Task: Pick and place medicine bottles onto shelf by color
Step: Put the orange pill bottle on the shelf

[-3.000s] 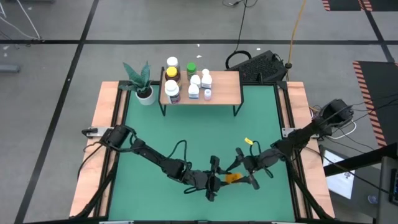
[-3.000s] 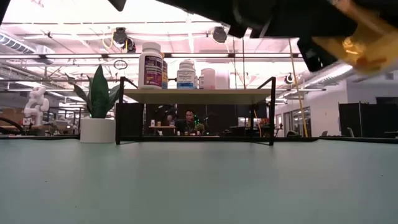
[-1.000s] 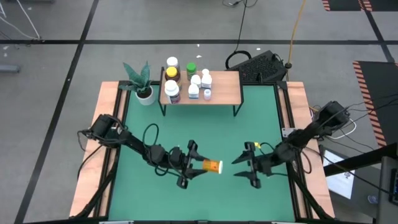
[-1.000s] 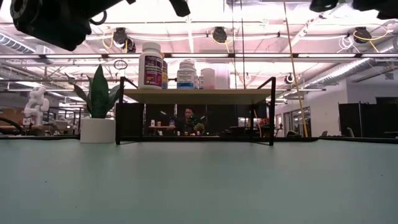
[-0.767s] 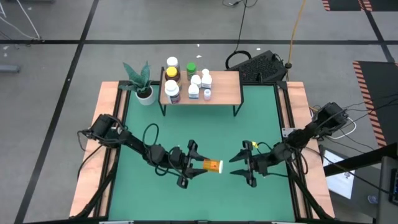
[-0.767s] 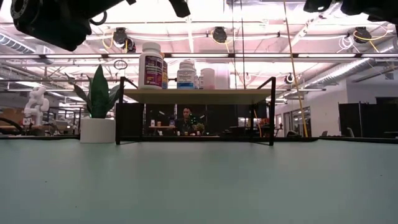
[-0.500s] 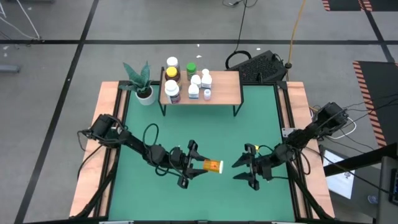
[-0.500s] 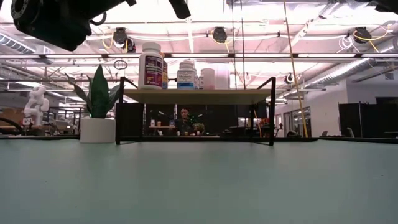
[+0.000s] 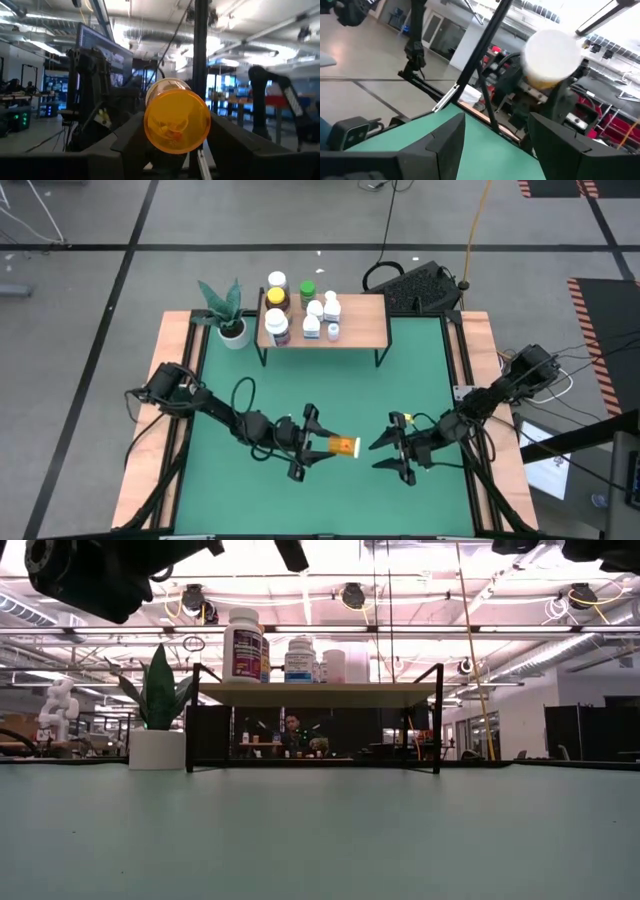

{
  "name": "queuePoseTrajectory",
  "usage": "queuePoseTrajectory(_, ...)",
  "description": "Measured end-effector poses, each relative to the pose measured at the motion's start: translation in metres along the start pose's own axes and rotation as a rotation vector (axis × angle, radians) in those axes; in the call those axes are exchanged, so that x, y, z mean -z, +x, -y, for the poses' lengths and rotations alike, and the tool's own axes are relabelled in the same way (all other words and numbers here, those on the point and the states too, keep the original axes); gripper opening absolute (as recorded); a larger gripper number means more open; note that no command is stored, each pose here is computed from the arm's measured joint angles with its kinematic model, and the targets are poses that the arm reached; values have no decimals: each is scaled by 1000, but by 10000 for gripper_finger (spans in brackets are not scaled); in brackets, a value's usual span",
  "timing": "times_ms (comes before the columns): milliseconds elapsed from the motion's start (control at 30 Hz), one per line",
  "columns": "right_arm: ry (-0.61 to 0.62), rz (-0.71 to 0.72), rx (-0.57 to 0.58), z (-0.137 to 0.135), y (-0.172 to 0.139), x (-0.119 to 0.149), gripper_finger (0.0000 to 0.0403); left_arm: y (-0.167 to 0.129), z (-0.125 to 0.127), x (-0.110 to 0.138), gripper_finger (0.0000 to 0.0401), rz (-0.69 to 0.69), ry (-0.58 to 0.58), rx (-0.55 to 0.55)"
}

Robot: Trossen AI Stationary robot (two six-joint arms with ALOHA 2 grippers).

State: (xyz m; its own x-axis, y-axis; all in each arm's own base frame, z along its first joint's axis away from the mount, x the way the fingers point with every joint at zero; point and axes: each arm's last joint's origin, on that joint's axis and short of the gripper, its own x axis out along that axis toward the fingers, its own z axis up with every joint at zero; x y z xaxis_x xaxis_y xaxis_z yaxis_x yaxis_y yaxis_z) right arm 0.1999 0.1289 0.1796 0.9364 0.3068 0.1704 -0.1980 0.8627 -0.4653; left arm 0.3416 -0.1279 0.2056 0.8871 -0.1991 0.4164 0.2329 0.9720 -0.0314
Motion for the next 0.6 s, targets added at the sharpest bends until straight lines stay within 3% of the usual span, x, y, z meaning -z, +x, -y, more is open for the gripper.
queuePoseTrajectory(167,20,45,66,10,2,-2,210,0,-7,9,193,-93,32,-12)
queuePoseTrajectory(333,63,103,136,21,2,-5,217,1,-12,10,174,-101,15,-27)
queuePoseTrajectory(467,89,98,147,26,3,-2,252,1,-12,10,184,-99,16,-27)
queuePoseTrajectory(600,122,142,83,30,7,-2,303,1,-13,10,195,-100,17,-35)
